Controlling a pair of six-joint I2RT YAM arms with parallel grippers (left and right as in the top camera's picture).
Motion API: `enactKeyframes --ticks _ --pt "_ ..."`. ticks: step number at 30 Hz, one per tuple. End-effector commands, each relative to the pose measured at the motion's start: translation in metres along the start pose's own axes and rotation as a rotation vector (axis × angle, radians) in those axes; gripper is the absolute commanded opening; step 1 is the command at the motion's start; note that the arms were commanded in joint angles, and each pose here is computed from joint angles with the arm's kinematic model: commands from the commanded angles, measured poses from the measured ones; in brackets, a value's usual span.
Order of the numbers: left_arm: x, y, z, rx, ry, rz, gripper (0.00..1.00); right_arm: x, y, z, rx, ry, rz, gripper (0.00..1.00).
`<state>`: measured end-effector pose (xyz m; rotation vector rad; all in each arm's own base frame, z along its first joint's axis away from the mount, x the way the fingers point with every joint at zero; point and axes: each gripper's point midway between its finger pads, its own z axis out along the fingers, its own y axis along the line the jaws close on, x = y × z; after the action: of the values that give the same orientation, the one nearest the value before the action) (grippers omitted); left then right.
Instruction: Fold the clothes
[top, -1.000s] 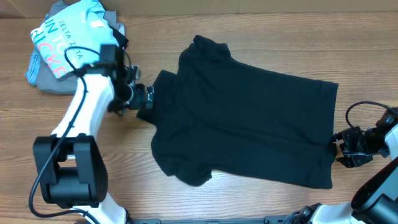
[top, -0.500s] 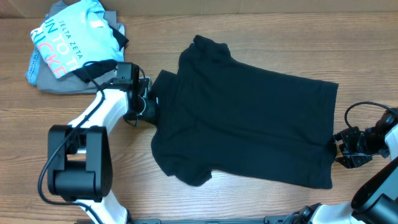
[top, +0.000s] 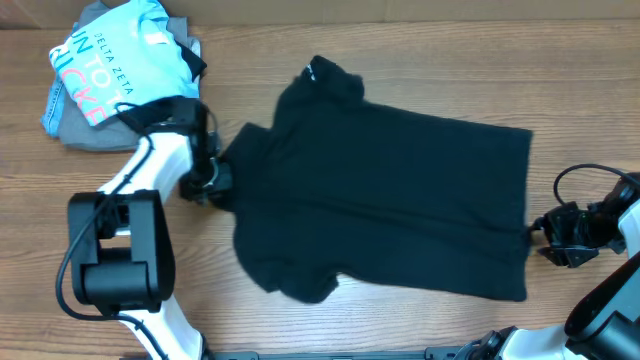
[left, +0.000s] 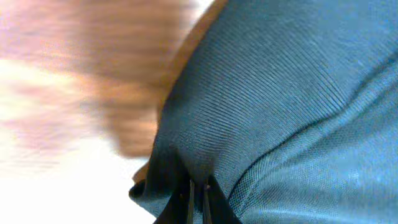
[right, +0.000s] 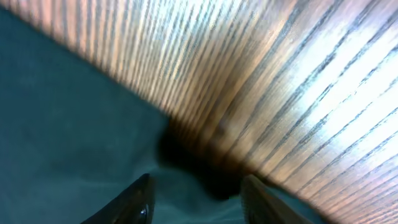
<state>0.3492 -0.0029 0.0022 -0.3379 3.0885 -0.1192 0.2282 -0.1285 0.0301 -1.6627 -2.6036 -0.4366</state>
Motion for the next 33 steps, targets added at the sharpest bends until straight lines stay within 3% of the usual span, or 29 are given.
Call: enactKeyframes --ticks 1,3,4,6,7,10,15,19,23,30,33 --pt "-0.013 0.032 -0.007 -0.093 -0.016 -0.084 0.04 0.003 0.000 0.003 -0.009 0.014 0.003 0.45" --pt "-0.018 0.038 -0.017 -0.112 -0.030 -0.097 0.04 0.004 0.001 0.003 -0.017 0.019 -0.014 0.45" --pt "-0.021 0.039 -0.021 -0.110 -0.042 -0.100 0.09 0.005 0.003 0.003 -0.025 0.024 -0.023 0.45" --pt "-0.026 0.037 -0.032 -0.099 -0.065 -0.100 0.39 0.008 0.003 0.003 -0.025 0.037 -0.024 0.45" --pt "-0.029 0.035 -0.037 -0.087 -0.078 -0.095 0.49 0.010 0.002 0.003 -0.022 0.042 -0.025 0.46" --pt "-0.036 0.014 -0.055 0.017 -0.115 -0.001 0.62 0.011 0.005 0.004 -0.025 0.045 -0.047 0.50" --pt "-0.036 -0.013 -0.096 0.156 -0.171 0.116 0.64 0.026 0.035 0.005 -0.146 0.092 -0.217 0.56" --pt "-0.019 -0.030 -0.122 0.235 -0.175 0.200 0.65 0.041 0.032 0.011 -0.052 0.119 -0.258 0.61" --pt "0.011 -0.032 -0.131 0.234 -0.101 0.257 0.65 0.040 0.020 0.014 0.065 0.093 -0.216 0.65" --pt "0.047 -0.028 -0.145 0.232 -0.008 0.241 0.59 0.048 0.031 0.012 -0.026 0.139 -0.201 0.65" --pt "0.062 -0.027 -0.154 0.231 0.019 0.234 0.63 0.055 0.034 0.009 -0.052 0.167 -0.220 0.66"
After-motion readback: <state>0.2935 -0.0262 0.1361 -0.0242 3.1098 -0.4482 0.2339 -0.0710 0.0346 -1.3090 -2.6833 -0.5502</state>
